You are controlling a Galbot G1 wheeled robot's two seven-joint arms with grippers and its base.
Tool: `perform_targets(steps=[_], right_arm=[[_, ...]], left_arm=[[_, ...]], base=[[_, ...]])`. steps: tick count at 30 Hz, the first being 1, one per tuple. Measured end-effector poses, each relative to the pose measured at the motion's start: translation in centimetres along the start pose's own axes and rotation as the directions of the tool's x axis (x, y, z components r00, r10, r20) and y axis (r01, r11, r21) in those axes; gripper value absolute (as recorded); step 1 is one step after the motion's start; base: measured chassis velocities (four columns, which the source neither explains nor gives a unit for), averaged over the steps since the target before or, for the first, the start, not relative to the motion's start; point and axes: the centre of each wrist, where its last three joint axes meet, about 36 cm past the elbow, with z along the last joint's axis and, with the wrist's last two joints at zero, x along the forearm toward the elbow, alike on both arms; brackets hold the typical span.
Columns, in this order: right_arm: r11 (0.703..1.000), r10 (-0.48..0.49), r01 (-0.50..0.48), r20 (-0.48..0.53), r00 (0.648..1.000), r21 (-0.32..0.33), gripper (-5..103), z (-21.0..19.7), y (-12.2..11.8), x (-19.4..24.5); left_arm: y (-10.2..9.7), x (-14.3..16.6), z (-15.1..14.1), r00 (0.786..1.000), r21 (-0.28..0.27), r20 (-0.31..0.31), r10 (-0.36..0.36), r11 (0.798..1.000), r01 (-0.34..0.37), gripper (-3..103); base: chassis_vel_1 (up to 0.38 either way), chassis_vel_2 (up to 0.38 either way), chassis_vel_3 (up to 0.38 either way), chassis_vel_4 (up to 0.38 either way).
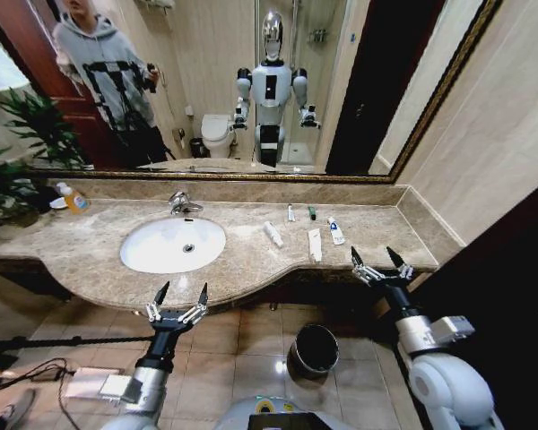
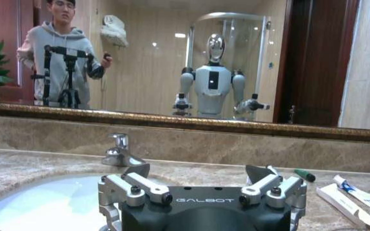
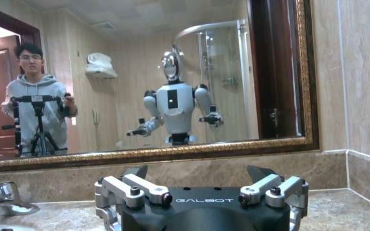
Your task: Pick up the trash from the sink and place it in the trash bin.
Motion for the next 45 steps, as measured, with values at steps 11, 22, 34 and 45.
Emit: perform_targets(steps=[11, 22, 34, 45], right_arm=[[1.000, -0.020, 0.020, -0.029, 0.999, -0.003, 100, 0.3, 0.6, 0.7], [0.995, -0.062, 0.067, -0.068, 0.996, 0.075, 100, 3.1, 0.4, -3.4], [0.992, -0.066, 0.084, -0.185, 0.981, 0.090, 100, 8.8, 0.8, -8.2], [0.993, -0.093, 0.105, -0.225, 0.970, 0.043, 100, 11.4, 3.2, -12.9]], left_arm=[[0.0, 0.0, 0.0, 1.000, 0.000, 0.000, 0.000, 1.000, 0.000, 100], [0.0, 0.0, 0.0, 1.000, 0.000, 0.000, 0.000, 1.000, 0.000, 100], [0.0, 0.0, 0.0, 1.000, 0.000, 0.000, 0.000, 1.000, 0.000, 100], [0.0, 0.0, 0.0, 1.000, 0.000, 0.000, 0.000, 1.000, 0.000, 100]], base=[[0.000, 0.000, 0.000, 0.000], [0.000, 0.000, 0.000, 0.000], [0.000, 0.000, 0.000, 0.000], [0.000, 0.000, 0.000, 0.000]])
